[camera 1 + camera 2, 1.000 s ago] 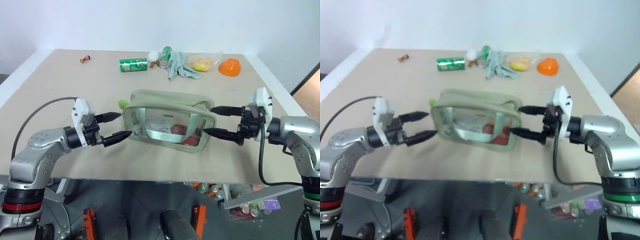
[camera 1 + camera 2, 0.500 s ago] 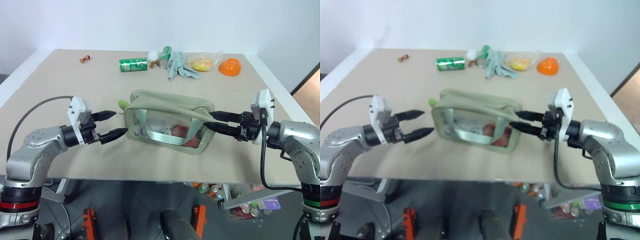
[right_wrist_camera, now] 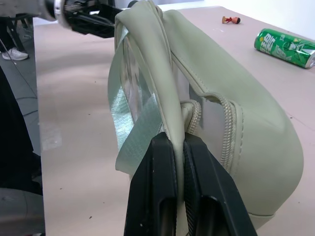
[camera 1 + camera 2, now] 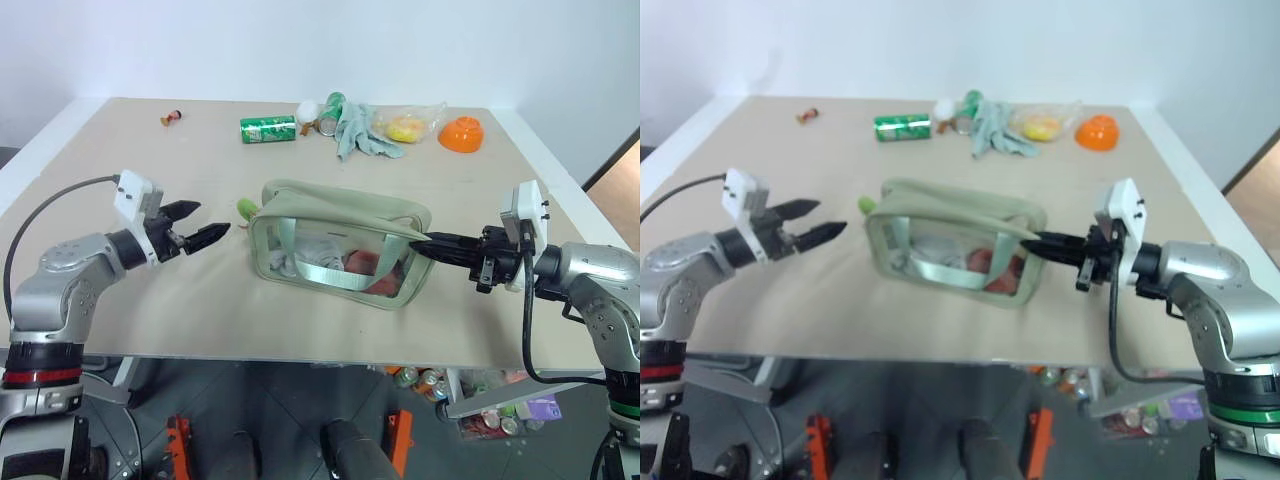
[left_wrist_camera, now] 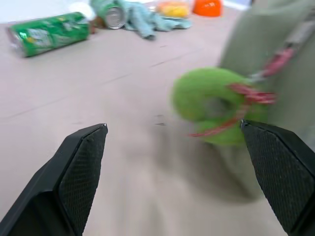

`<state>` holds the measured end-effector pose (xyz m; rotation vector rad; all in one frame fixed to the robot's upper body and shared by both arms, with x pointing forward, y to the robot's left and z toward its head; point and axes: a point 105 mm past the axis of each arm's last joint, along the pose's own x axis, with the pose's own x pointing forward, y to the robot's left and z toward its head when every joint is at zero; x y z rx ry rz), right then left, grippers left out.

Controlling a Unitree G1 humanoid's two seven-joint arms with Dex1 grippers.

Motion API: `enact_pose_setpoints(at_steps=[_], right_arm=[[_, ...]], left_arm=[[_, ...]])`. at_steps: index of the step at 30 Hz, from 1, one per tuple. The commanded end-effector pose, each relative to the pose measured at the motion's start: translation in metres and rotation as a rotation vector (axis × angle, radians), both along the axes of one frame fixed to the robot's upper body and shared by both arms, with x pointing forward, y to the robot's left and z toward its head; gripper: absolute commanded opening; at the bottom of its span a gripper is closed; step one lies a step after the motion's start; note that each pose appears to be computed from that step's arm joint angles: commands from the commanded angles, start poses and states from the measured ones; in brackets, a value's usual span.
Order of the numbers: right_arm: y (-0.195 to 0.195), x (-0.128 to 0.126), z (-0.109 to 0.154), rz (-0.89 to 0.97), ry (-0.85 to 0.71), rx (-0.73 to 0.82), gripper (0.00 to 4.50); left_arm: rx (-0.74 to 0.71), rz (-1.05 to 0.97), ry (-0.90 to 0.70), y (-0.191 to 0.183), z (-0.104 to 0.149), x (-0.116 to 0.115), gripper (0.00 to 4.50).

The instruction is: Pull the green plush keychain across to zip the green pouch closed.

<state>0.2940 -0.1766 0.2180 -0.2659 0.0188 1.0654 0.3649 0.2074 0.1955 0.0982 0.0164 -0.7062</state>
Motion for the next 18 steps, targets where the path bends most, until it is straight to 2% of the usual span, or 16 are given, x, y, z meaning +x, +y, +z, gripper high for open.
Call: enact_pose_setpoints(at_steps=[1, 8, 16, 17, 18], right_arm=[[0.003, -0.004, 0.007, 0.013, -0.049, -0.030, 0.03], [0.000, -0.004, 0.009, -0.005, -0.071, -0.040, 0.03], [0.001, -0.005, 0.009, -0.012, -0.083, -0.044, 0.03], [0.001, -0.005, 0.009, -0.012, -0.084, -0.044, 0.00], [0.001, -0.005, 0.010, -0.014, -0.086, -0.046, 0.00]], left_arm=[[0.056, -0.032, -0.099, -0.011, 0.012, 0.013, 4.50], [0.096, -0.097, -0.145, -0.027, 0.011, 0.033, 4.50], [0.130, -0.184, -0.148, -0.042, 0.005, 0.045, 4.50], [0.131, -0.192, -0.151, -0.043, 0.005, 0.046, 3.93], [0.131, -0.199, -0.157, -0.045, 0.006, 0.047, 3.69]])
